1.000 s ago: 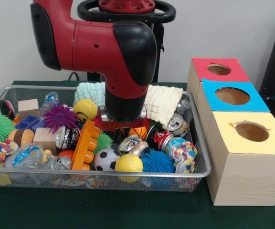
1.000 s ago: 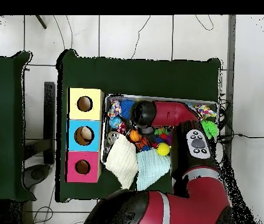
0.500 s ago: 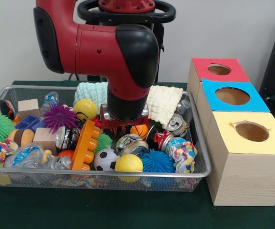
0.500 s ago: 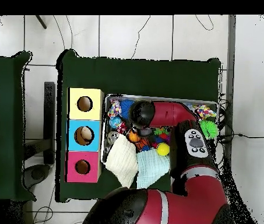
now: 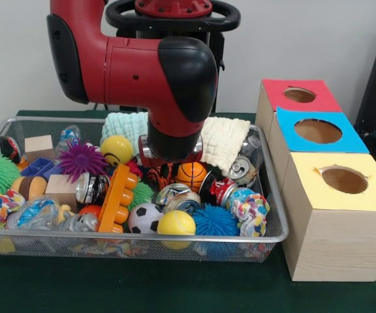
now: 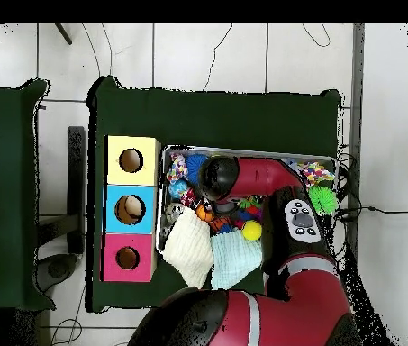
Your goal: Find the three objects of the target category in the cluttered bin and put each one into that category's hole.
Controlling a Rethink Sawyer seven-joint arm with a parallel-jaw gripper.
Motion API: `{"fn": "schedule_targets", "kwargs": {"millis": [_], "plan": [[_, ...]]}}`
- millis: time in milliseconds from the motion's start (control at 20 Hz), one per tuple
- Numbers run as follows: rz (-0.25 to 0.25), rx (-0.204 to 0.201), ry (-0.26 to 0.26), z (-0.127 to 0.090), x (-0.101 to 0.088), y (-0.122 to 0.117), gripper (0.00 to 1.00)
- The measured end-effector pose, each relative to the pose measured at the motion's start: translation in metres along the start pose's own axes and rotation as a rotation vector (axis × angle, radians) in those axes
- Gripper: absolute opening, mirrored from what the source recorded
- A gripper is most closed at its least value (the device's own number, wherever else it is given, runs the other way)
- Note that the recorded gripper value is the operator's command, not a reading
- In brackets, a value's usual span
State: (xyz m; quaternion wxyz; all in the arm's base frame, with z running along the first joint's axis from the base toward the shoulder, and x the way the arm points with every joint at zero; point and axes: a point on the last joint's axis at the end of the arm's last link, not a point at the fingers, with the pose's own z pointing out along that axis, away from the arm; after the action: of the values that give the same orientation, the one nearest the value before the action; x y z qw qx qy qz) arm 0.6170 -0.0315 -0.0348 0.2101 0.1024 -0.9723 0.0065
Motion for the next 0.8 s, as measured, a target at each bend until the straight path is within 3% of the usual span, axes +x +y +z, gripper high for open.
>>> {"fn": "schedule_targets", "kwargs": {"millis": [200,250,800], "plan": [[0.0,-0.001,0.003,0.0,0.0004,0.0001,0.0],[0.0,-0.001,0.003,-0.0001,0.0004,0.0,1.0],[0.001,0.003,-0.001,-0.0021,-0.0003,-0.0016,1.0]]}}
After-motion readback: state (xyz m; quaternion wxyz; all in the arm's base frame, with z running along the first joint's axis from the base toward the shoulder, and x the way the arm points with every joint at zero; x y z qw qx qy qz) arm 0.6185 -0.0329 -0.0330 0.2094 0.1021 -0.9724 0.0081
